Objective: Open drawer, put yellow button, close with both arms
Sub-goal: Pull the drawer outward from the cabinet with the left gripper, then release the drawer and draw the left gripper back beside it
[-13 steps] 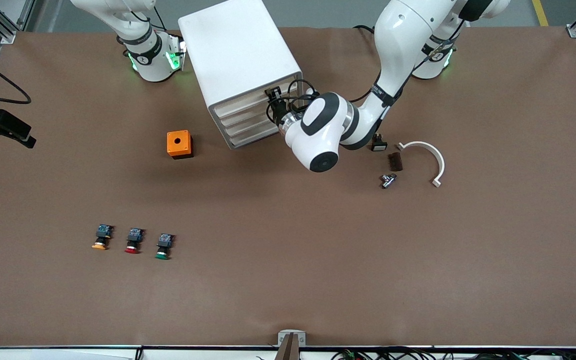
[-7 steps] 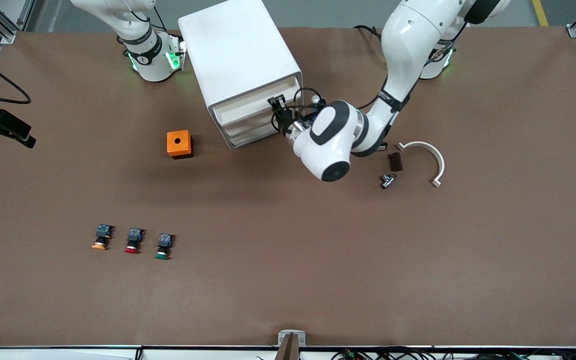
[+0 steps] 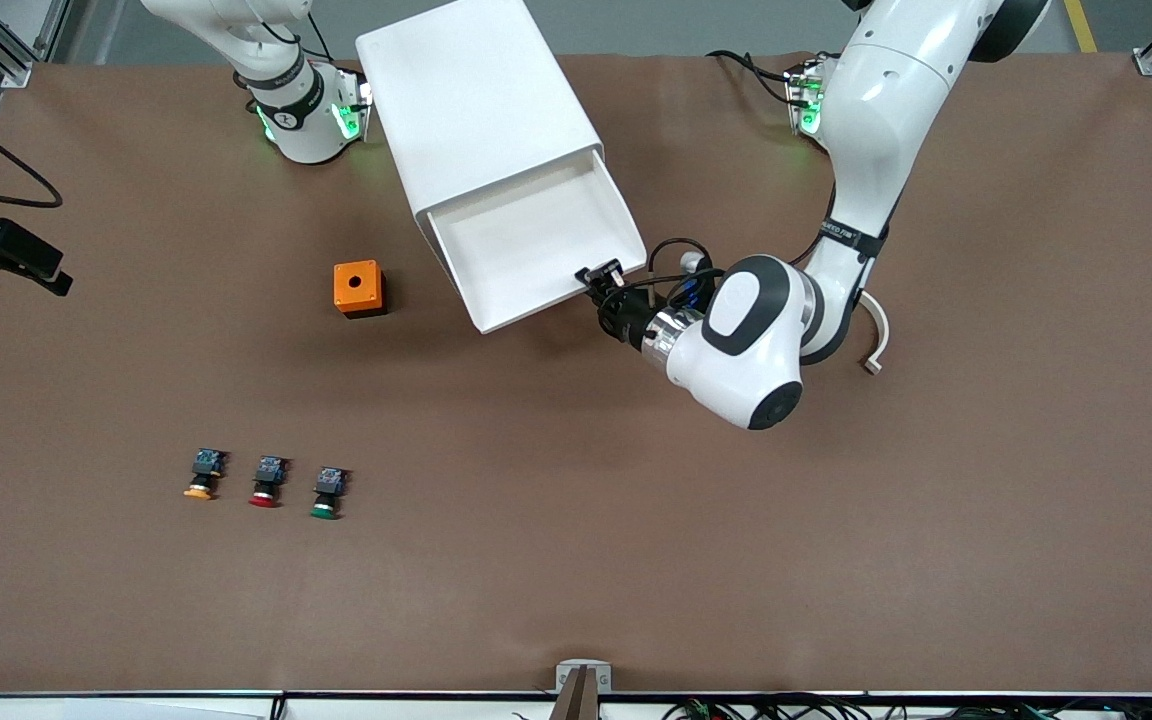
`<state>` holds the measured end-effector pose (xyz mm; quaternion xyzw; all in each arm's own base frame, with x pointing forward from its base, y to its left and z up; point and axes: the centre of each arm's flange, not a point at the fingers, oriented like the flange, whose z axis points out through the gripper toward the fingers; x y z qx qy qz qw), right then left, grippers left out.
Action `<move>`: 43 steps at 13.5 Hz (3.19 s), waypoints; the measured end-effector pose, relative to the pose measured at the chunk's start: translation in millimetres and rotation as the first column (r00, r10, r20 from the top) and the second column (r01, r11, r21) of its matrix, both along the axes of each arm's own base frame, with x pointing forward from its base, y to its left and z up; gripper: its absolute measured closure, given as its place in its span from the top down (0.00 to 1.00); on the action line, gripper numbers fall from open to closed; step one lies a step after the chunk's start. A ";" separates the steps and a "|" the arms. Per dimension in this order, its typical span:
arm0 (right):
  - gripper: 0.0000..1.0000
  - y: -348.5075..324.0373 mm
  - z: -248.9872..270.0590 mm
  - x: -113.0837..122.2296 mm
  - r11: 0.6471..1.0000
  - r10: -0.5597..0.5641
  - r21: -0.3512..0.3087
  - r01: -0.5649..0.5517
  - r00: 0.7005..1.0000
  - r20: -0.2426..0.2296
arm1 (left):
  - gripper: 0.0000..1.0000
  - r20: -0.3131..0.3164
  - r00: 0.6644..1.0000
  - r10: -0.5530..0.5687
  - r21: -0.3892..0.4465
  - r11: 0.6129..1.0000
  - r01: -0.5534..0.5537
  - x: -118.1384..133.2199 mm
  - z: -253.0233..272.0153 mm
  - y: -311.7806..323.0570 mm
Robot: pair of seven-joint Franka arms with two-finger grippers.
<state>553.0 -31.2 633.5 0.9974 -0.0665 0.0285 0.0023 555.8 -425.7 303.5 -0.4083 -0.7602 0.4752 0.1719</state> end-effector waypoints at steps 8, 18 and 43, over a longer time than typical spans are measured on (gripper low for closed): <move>1.00 0.4 0.0 0.0 1.000 0.001 0.000 -0.001 1.000 0.000 | 0.96 0.133 0.989 0.068 -0.057 0.996 -0.061 45.3 18.1 34.6; 1.00 0.9 0.1 0.1 1.000 0.002 0.000 -0.002 1.000 0.001 | 1.00 0.486 0.871 -0.069 -0.056 0.992 0.110 103.8 36.9 140.3; 1.00 0.9 0.4 0.5 1.000 0.002 0.000 -0.002 1.000 0.004 | 1.00 0.816 0.134 -0.563 0.200 0.491 0.848 88.5 63.2 128.7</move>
